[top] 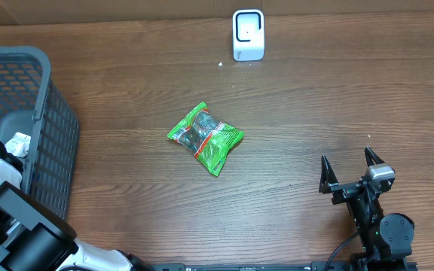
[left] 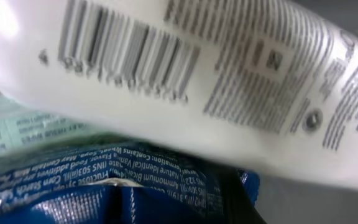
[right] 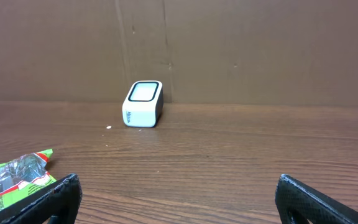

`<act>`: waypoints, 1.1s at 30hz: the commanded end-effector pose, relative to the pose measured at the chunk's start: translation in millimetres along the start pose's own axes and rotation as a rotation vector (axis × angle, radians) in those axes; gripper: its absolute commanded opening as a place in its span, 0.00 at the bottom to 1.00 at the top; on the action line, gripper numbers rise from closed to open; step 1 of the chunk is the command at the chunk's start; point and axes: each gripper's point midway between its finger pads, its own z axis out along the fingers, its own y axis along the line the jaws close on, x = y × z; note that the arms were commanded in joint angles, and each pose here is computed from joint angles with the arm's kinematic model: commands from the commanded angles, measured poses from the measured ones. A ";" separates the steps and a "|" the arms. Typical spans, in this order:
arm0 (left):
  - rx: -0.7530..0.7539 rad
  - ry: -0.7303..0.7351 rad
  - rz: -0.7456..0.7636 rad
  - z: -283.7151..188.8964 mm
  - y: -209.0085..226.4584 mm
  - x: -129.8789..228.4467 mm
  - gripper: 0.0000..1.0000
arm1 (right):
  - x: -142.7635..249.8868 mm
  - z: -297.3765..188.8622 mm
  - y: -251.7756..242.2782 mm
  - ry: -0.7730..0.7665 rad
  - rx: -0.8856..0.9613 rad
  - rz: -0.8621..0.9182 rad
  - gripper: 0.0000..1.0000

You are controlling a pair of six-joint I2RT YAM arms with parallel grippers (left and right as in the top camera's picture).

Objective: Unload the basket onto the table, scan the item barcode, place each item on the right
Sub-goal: 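Return the left gripper into the basket and grasp the blue bar, then carry the blue bar toward the scanner and drop it beside the bag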

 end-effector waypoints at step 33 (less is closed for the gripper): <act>0.908 -0.369 0.581 -430.2 -82.1 -13.6 0.04 | 1.4 0.0 -0.6 -0.006 0.005 0.000 1.00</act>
